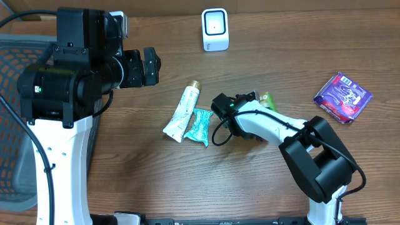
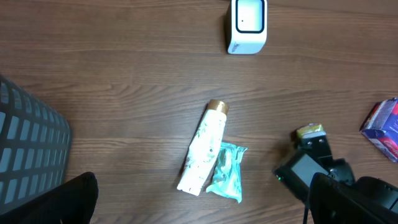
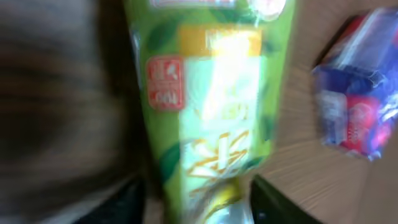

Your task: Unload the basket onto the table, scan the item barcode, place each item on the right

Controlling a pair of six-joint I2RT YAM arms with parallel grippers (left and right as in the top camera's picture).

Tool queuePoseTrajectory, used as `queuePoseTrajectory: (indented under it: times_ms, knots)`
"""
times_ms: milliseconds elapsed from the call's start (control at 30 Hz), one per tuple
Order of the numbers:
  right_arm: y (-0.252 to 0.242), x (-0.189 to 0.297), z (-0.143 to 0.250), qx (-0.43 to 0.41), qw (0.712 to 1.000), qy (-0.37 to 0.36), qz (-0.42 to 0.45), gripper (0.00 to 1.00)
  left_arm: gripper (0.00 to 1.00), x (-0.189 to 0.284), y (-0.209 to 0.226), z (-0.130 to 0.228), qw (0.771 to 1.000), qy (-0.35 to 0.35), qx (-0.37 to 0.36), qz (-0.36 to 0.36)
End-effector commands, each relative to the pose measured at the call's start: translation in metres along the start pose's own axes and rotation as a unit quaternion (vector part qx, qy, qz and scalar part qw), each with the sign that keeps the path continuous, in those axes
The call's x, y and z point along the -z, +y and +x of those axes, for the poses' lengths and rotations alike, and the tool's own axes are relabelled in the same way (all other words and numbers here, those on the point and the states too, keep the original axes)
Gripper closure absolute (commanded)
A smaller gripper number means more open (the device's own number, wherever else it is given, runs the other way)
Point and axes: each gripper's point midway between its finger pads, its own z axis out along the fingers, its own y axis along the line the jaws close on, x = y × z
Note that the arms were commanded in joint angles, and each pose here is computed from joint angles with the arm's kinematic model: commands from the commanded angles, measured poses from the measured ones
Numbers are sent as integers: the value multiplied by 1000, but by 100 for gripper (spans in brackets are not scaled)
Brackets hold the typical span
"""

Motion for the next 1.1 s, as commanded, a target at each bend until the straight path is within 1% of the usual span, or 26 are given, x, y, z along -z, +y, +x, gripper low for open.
queuePoseTrajectory:
  times_ms: [0, 100, 200, 267, 333, 367, 467, 567, 633, 800, 867, 933, 1067]
  knots:
    - [26, 13, 5, -6, 996, 27, -84, 42, 0, 0, 0, -2, 1000, -2, -10, -1]
    - [31, 26, 1, -13, 993, 29, -117, 39, 0, 0, 0, -2, 1000, -2, -10, -1]
    - [25, 49, -15, -35, 988, 2, -148, 32, 0, 0, 0, -2, 1000, -2, -10, -1]
    - [18, 70, -27, -45, 983, -23, -177, 23, 0, 0, 0, -2, 1000, -2, -10, -1]
    - [8, 91, -36, -56, 975, -47, -208, 7, 0, 0, 0, -2, 1000, -2, -10, -1]
    - [1, 99, -40, -66, 972, -54, -220, 1, 0, 0, 0, -2, 1000, -2, -10, -1]
    - [-20, 110, -45, -106, 957, -60, -264, 0, 0, 0, 0, -2, 1000, -2, -10, -1]
    - [-34, 100, -43, -146, 936, -19, -320, 0, 0, 0, 0, -2, 1000, -2, -10, -1]
    - [-40, 85, -40, -173, 916, 15, -362, 0, 0, 0, 0, -2, 1000, -2, -10, -1]
    - [-31, 61, -29, -168, 865, 38, -472, 0, 0, 0, 0, -2, 1000, -2, -10, -1]
    - [-25, 49, -22, -171, 855, 45, -488, 0, 0, 0, 0, -2, 1000, -2, -10, -1]
    - [-18, 38, -16, -175, 851, 48, -492, 0, 0, 0, 0, -2, 1000, -2, -10, -1]
    - [5, 28, -7, -147, 845, 28, -514, 0, 1, 0, 0, -2, 1000, -2, -10, -1]
